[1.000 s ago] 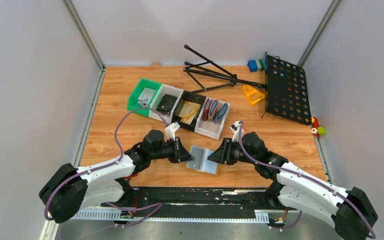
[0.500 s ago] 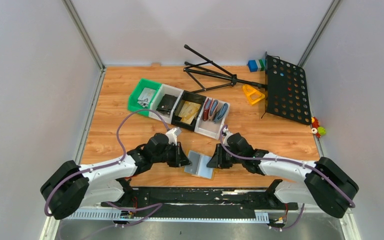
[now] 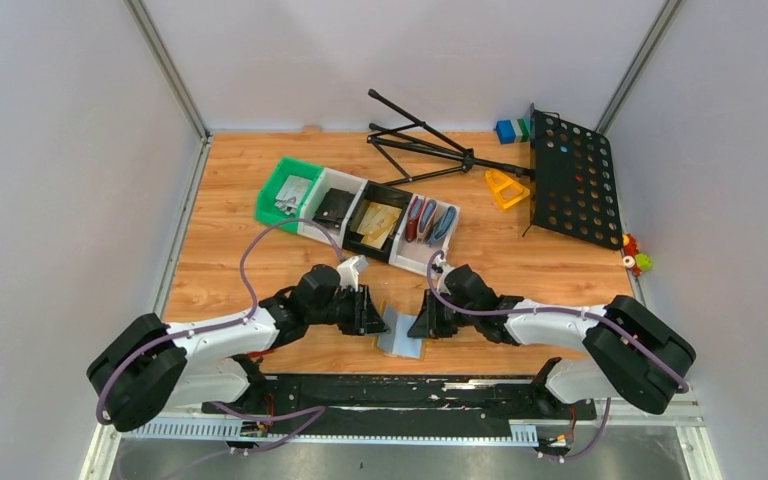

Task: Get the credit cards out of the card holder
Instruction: Remove the credit card from the card holder.

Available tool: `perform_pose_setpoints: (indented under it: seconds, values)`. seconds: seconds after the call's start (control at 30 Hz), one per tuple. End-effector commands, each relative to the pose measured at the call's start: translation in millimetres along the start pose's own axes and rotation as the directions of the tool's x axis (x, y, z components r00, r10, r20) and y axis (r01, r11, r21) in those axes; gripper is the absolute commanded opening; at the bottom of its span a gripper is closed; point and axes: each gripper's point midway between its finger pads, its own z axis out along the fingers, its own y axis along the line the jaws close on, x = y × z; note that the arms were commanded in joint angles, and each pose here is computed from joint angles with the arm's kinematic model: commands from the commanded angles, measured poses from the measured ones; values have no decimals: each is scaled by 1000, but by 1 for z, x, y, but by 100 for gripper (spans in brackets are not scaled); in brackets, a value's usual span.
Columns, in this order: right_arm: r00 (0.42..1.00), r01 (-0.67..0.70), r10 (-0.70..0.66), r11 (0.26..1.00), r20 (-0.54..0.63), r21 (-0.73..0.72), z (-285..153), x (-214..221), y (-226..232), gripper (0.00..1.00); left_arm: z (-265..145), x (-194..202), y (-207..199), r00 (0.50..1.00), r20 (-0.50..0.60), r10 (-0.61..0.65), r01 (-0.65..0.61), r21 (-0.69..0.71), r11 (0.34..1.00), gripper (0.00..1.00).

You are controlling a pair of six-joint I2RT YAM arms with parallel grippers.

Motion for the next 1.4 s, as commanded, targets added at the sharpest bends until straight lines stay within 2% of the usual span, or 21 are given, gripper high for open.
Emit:
perform_pose_setpoints:
  seconds: [0.0, 0.13, 0.3, 0.57, 0.77, 0.87, 1.07, 1.23, 1.37]
  values:
    - [999, 41, -40, 998, 22, -54, 2, -9, 16, 15, 2, -12, -36, 1000, 16, 25, -27, 152, 988, 37]
    - [999, 44, -43, 997, 22, -61, 2, -9, 18, 15, 2, -12, -34, 999, 20, 28, -31, 146, 989, 37]
    - [999, 50, -49, 996, 24, -75, 0, -9, 21, 16, 4, -9, -30, 1000, 7, 26, -26, 135, 991, 32]
    - [999, 50, -49, 996, 21, -67, 2, -8, 19, 18, 2, -9, -45, 1000, 1, 13, -13, 211, 977, 29]
    - [999, 42, -42, 997, 4, -64, 7, -4, 16, 19, 1, -8, -53, 1000, -4, 8, -7, 262, 965, 0]
    - [999, 43, -43, 997, 4, -64, 6, -4, 16, 20, 2, -8, -49, 1000, -5, 8, -7, 239, 971, 0]
    - [996, 72, -73, 997, 52, 11, -12, -10, 8, 24, 2, -10, -20, 1000, 12, 27, -28, 69, 997, 0]
    - [989, 98, -104, 993, 101, 64, -36, -16, 8, 27, -2, -13, -30, 999, 23, 36, -38, 101, 994, 0]
    - [983, 125, -131, 991, 131, 49, -49, -22, 18, 39, -5, -17, -37, 999, 32, 38, -42, 124, 991, 0]
